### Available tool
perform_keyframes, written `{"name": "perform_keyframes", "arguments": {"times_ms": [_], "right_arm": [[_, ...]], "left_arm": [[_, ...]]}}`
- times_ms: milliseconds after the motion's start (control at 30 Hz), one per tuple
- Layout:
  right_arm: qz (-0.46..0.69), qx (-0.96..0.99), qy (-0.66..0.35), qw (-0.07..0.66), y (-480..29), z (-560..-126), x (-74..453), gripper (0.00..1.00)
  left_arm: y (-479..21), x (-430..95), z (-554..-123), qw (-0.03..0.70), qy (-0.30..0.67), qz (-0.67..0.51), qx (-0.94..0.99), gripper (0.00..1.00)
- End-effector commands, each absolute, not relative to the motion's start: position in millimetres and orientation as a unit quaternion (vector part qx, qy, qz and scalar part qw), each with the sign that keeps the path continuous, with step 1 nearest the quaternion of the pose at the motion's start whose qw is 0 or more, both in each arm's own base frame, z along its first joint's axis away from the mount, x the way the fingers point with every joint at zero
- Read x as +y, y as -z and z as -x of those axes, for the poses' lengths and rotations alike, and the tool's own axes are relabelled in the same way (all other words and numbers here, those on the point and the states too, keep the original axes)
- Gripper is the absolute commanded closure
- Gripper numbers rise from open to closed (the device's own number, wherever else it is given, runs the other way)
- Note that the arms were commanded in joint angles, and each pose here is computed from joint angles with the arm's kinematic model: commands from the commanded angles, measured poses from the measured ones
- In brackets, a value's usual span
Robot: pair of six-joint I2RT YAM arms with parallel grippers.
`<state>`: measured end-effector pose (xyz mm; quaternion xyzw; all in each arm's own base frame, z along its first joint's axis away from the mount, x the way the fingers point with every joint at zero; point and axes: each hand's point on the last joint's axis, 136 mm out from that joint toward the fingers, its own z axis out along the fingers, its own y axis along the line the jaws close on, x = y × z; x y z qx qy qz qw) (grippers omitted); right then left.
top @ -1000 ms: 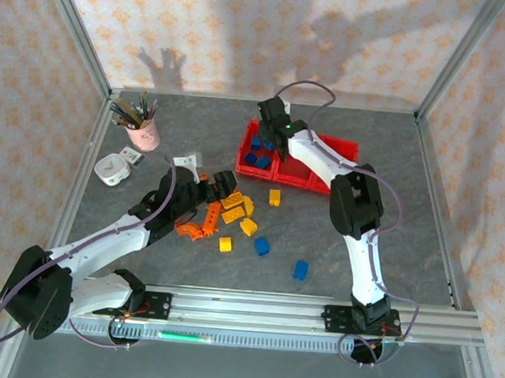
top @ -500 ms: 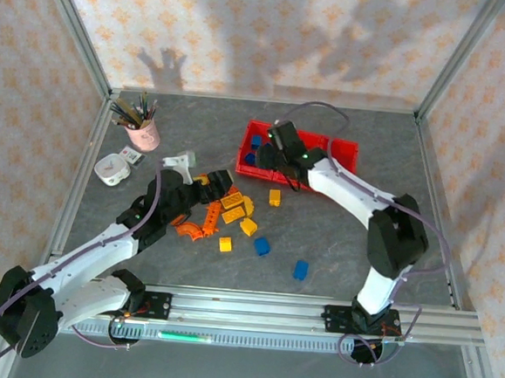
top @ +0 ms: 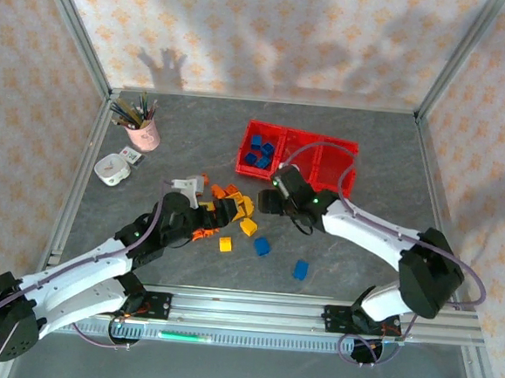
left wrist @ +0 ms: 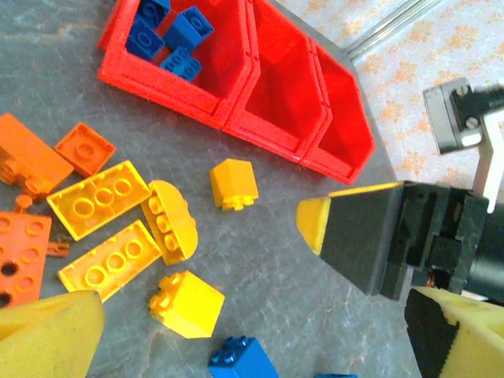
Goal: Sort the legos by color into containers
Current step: Pick up the lego from the bottom-center of the table.
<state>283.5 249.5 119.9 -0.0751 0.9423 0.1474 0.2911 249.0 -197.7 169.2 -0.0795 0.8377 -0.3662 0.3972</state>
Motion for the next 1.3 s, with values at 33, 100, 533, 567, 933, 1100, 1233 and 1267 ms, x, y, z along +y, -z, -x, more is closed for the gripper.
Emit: {"name": "perform_keyframes", "arguments": {"times_ms": [33,100,533,567,933,1100,1233,1267], "right_arm": [[0.059,0.938,-0.175,0.293,-118,-259,255,0.23],[0.064,0.941,-0.173,0.285,-110,-246,257,0.23],[0.102,0.958,-0.139,0.228,-55,-186,273,0.19],[0.108,0.959,-0.135,0.225,-52,-184,275,0.19],[0.117,0.961,-0.067,0.243,-33,-198,275,0.28],[0.121,0.961,-0.053,0.243,-25,-202,276,0.39],[0.123,0.962,-0.059,0.238,-23,-200,279,0.52],[0.123,0.962,-0.064,0.236,-25,-199,280,0.55]], "left_arm": [[-152,-186,-238,0.383,0.349,0.105,0.849,0.01],[-147,-180,-235,0.38,0.338,0.11,0.854,0.01],[-129,-165,-225,0.37,0.313,0.126,0.866,0.01],[-129,-164,-225,0.37,0.312,0.126,0.866,0.01],[-128,-161,-225,0.375,0.307,0.132,0.865,0.01],[-128,-161,-226,0.377,0.309,0.132,0.863,0.01],[-127,-161,-226,0.378,0.31,0.134,0.862,0.01],[-127,-161,-226,0.378,0.311,0.133,0.862,0.01]]}}
